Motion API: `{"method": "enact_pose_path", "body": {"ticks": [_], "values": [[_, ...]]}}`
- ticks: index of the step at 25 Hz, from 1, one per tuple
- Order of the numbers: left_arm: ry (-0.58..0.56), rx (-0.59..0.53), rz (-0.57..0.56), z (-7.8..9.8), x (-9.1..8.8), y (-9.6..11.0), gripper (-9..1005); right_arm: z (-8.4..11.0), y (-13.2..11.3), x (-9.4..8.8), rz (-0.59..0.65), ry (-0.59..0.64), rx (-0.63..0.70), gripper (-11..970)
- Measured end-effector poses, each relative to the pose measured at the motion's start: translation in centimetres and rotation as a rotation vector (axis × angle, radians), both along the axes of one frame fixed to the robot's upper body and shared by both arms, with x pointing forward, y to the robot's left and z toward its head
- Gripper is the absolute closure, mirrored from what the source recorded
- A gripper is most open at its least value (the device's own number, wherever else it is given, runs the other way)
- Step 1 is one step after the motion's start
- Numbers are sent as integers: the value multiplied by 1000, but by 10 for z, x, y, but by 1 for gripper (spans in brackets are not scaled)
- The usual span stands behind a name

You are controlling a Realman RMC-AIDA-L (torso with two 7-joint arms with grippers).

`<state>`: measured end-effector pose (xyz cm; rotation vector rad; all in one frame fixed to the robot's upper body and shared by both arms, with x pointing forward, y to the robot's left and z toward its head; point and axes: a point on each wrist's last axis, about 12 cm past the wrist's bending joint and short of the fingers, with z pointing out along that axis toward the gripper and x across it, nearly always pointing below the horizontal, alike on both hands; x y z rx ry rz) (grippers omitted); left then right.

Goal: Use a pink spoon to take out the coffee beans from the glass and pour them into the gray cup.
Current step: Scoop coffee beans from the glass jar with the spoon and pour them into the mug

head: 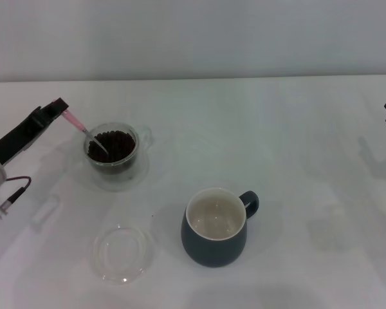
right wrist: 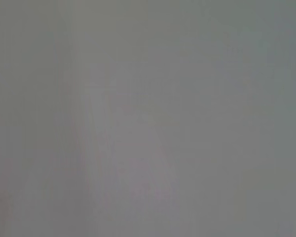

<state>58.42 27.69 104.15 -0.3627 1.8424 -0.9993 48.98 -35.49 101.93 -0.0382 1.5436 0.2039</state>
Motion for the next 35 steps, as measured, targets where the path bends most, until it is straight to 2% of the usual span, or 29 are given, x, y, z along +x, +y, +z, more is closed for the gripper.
{"method": "enact_pose_path", "body": {"ticks": [7,15,23,30,35], "values": [[10,-73,73,-4,-9,13,866,1,1,3,2,-3,0,216],[19,-157,77,-1,-14,17,867,2,1,5,3,-9,0,217],[-27,-218,85,3,-19,20,867,3,2,5,6,-11,0,216],[-80,-273,35,9,-27,16,867,3,2,6,6,-13,0,216],[-51,-309,-63,8,-31,0,867,3,2,6,6,-14,-1,217]]}}
